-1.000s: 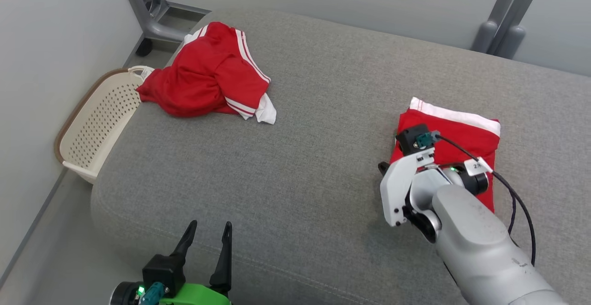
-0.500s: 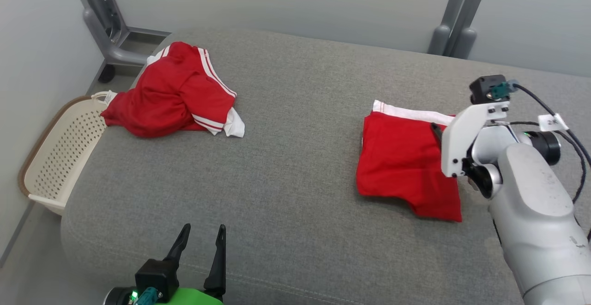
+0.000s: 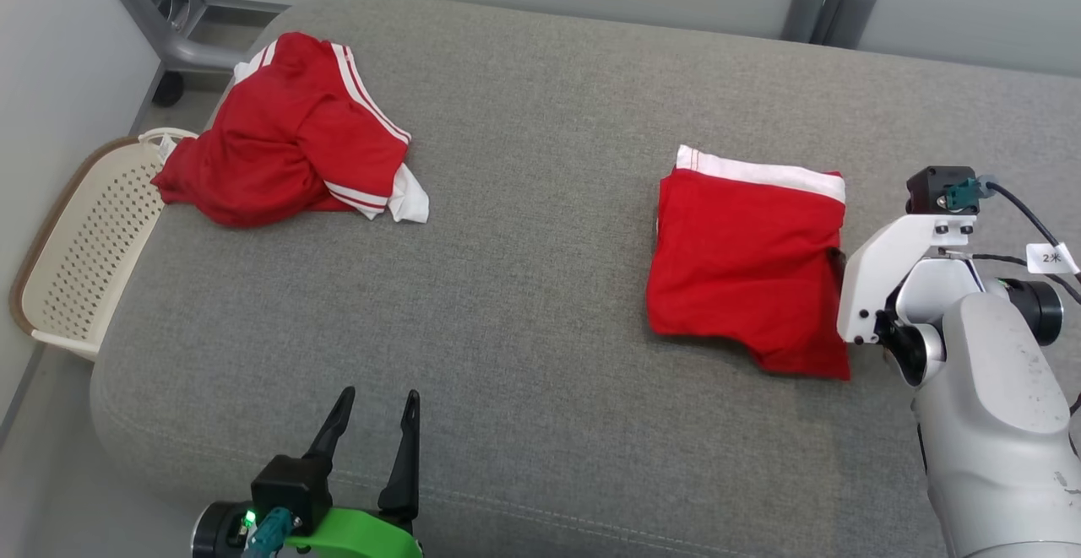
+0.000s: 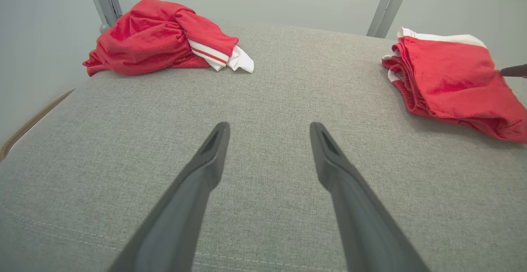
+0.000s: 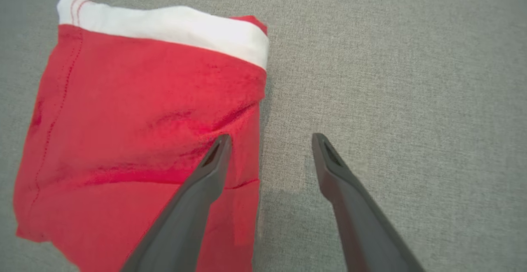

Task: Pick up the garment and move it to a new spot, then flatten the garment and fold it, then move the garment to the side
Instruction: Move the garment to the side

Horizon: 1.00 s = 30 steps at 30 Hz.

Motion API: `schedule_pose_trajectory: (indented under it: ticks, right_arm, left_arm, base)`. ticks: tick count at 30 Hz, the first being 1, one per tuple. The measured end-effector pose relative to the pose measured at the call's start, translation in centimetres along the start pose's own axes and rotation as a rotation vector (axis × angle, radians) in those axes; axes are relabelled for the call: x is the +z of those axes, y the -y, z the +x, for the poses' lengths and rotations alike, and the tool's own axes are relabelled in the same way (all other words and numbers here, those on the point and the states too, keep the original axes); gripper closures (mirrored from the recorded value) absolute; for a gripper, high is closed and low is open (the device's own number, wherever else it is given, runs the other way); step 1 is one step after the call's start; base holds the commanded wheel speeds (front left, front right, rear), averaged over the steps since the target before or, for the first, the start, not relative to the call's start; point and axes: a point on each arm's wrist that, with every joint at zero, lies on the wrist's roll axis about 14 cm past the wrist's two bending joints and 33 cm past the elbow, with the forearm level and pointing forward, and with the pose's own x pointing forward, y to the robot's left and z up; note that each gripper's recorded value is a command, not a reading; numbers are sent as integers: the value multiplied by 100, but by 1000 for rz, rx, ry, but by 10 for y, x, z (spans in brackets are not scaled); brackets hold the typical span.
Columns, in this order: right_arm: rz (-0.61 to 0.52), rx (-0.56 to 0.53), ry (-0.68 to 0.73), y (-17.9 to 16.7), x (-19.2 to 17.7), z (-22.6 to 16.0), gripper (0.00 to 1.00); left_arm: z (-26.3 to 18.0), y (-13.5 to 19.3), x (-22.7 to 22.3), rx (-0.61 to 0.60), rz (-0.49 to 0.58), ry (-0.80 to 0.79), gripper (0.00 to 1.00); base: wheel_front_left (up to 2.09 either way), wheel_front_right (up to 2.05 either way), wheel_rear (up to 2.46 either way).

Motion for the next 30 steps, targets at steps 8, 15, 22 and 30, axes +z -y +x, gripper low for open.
schedule_pose_trajectory:
  ticks: [8,15,22,30]
  right_arm:
    - [41,16,-59,-6,-23,19,0]
    - [113,40,-111,-13,-34,36,78]
    - [134,72,-124,-24,-36,45,100]
    - [122,79,-104,-24,-34,36,100]
  left_arm:
    - [5,-7,-7,22,6,-25,0]
    - [5,-13,-13,43,8,-47,0]
    - [6,-16,-16,55,11,-54,0]
    - [11,-7,-13,23,17,-40,0]
  base:
    - [0,0,0]
    - [0,0,0]
    - [0,0,0]
    - [0,0,0]
